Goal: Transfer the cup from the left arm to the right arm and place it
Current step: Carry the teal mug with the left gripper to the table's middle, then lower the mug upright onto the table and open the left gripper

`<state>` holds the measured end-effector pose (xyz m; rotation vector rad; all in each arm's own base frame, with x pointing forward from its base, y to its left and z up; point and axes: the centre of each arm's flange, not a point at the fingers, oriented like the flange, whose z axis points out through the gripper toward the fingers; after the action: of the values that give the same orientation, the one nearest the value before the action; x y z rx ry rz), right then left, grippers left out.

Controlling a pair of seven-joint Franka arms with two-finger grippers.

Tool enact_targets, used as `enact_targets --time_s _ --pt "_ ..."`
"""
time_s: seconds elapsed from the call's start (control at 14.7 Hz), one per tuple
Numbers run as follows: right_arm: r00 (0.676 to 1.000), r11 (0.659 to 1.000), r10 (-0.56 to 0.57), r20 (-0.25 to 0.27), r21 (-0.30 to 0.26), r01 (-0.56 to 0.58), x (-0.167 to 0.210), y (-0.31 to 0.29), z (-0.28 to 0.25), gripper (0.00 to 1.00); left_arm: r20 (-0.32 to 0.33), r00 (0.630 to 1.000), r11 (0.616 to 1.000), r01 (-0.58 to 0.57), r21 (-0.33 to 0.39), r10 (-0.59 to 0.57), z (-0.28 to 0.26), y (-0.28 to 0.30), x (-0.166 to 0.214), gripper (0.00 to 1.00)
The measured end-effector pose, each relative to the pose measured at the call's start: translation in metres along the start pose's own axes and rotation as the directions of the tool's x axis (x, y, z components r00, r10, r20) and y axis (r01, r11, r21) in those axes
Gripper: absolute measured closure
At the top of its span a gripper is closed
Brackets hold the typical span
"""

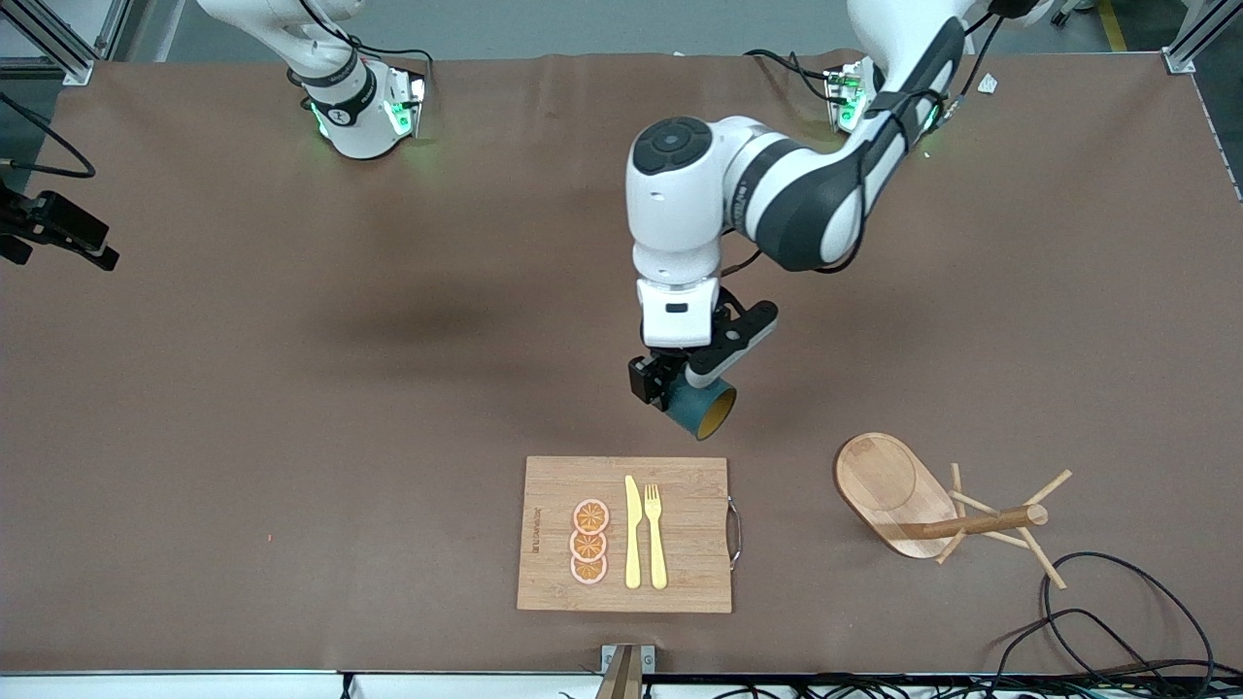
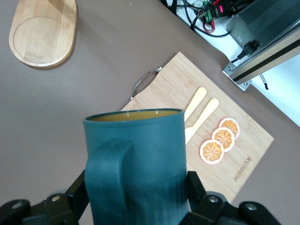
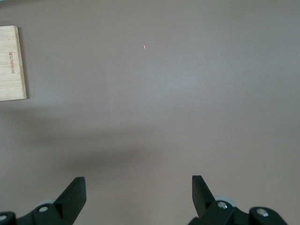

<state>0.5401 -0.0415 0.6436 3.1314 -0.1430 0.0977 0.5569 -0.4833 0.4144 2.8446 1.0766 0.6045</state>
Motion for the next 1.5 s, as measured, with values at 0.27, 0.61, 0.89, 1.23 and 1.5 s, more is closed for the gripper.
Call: enact_targets --time_s 0.27,0.61,0.89,1.23,1.5 --pt "1.0 1.0 -0.001 0.0 0.0 0.001 0.0 0.0 0.0 0.0 -0.113 0.993 0.999 -0.039 -0.005 0.038 0.024 0.005 -0.055 0.15" --pt "1.0 1.0 0.0 0.0 0.0 0.0 0.0 0.001 0.0 0.0 -0.277 0.951 0.988 -0.148 -0.033 0.134 0.059 0.003 -0.138 0.15" --pt "1.0 1.0 0.008 0.002 0.0 -0.008 0.0 0.005 0.001 0.0 -0.409 0.886 0.962 -0.266 -0.063 0.218 0.091 -0.007 -0.208 0.15" --pt "1.0 1.0 0.009 0.006 0.0 -0.009 0.0 0.006 0.001 0.0 -0.567 0.763 0.906 -0.417 -0.066 0.31 0.106 -0.022 -0.273 0.15" --pt "1.0 1.0 0.01 0.007 0.0 -0.01 -0.001 0.006 0.001 0.0 -0.718 0.572 0.823 -0.567 0.004 0.397 0.17 -0.058 -0.331 0.15"
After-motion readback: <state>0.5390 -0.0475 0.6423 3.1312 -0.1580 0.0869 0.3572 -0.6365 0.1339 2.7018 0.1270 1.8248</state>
